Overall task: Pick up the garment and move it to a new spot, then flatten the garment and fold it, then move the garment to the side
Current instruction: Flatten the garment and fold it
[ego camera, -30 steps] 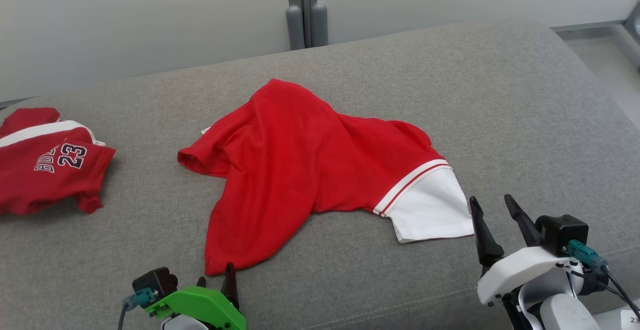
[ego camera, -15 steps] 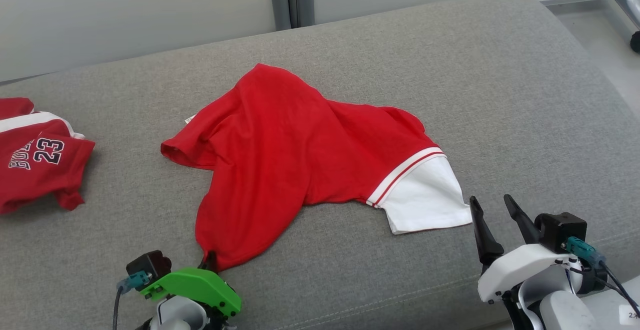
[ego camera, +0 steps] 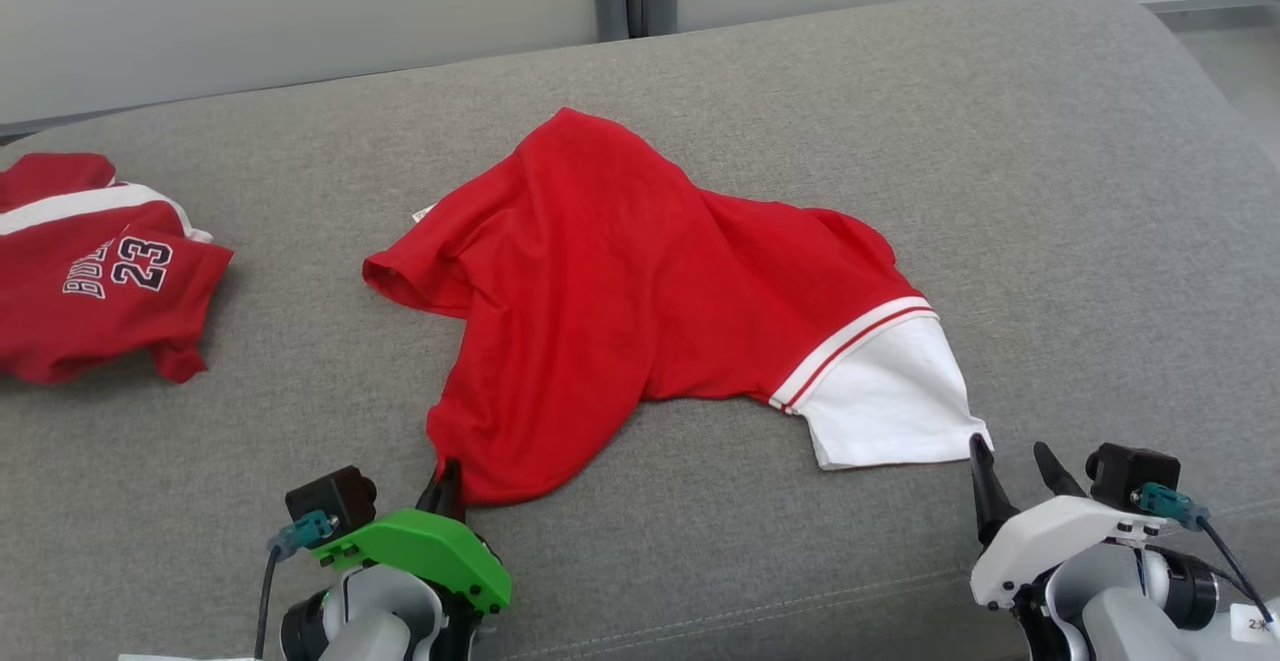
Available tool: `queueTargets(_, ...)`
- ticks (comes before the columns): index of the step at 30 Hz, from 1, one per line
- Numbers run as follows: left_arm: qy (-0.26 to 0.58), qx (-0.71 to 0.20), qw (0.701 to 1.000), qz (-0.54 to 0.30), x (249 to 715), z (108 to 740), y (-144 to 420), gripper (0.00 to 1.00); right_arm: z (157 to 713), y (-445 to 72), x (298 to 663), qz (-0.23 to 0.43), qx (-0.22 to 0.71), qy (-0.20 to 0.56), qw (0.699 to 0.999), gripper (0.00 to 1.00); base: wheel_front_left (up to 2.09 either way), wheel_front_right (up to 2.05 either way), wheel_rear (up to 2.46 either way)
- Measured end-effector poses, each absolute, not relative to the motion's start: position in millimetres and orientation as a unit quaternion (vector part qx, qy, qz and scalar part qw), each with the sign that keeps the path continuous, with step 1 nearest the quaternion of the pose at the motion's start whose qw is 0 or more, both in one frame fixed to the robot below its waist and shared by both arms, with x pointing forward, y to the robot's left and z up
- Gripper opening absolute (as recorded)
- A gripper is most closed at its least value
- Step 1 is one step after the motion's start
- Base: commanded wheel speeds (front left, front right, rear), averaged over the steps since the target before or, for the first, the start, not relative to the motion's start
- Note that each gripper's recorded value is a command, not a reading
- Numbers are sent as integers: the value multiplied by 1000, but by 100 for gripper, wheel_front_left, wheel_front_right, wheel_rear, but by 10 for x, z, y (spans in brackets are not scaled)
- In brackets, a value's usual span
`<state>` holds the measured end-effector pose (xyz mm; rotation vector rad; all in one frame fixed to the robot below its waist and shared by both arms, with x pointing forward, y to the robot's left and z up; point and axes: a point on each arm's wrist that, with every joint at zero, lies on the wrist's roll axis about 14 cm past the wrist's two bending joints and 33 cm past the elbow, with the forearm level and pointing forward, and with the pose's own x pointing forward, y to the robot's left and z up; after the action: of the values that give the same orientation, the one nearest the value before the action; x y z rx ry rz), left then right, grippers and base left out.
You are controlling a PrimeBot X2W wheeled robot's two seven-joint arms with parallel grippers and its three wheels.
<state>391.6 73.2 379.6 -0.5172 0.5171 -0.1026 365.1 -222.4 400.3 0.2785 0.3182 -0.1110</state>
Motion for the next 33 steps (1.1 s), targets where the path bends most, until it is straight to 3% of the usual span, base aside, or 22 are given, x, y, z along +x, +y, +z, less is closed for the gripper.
queueTargets(11,245,-239,938,-53,3944,3840,781,0,3699,-1999,3897,-38,147,210,966,100,0,0,0)
queueTargets(12,245,-239,938,-52,3945,3843,788,0,3681,-1979,3912,-36,145,214,965,76,0,0,0)
queueTargets(13,244,-238,938,-52,3947,3851,794,0,3670,-1960,3928,-33,144,217,965,45,0,0,0)
queueTargets(15,241,-237,940,-53,3954,3873,807,0,3663,-1946,3951,-30,141,218,965,27,0,0,0)
queueTargets(16,239,-237,940,-53,3955,3886,810,0,3670,-1934,3961,-28,139,217,966,0,0,0,0)
queueTargets(25,220,-239,944,-58,3935,4022,808,0,3785,-1904,3987,-24,145,198,969,0,0,0,0)
queueTargets(33,131,-260,954,-74,4073,4559,832,0,4519,-1942,4271,-17,200,74,977,0,0,0,0)
